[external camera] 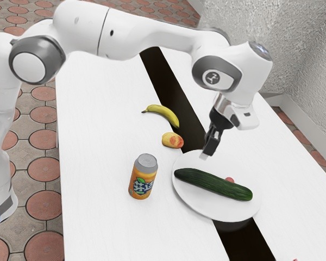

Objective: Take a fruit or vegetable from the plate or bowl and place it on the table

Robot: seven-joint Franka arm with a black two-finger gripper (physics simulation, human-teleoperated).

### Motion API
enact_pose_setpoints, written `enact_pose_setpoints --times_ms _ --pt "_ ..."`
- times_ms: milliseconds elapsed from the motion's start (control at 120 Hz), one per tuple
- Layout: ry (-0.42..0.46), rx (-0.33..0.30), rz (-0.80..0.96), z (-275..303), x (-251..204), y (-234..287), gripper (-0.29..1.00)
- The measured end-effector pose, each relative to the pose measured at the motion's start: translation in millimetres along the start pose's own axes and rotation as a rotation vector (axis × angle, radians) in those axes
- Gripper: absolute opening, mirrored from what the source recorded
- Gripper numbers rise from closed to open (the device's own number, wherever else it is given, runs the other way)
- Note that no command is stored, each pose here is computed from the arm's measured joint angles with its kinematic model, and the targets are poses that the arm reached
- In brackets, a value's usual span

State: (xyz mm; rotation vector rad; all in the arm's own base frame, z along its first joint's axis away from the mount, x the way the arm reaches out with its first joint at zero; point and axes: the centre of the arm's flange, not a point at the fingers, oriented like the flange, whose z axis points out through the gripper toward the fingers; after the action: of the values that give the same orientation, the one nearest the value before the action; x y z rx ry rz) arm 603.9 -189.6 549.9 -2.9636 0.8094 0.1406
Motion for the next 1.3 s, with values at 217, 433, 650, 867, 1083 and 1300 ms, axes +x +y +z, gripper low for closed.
enact_pose_setpoints --times_ms 217,433,650,867,1083,1300 --pt "-0.006 -0.006 0.010 9 12 9 0.68" --pt "-0.027 -0.021 0.021 32 29 16 0.68" --pt "-0.040 -0.024 0.001 47 35 9 0.68" --pt "-0.047 -0.026 -0.012 69 46 5 0.68" --pt "-0.049 -0.029 -0.020 86 57 3 0.68" --pt "-0.044 -0.022 -0.017 86 60 6 0.48"
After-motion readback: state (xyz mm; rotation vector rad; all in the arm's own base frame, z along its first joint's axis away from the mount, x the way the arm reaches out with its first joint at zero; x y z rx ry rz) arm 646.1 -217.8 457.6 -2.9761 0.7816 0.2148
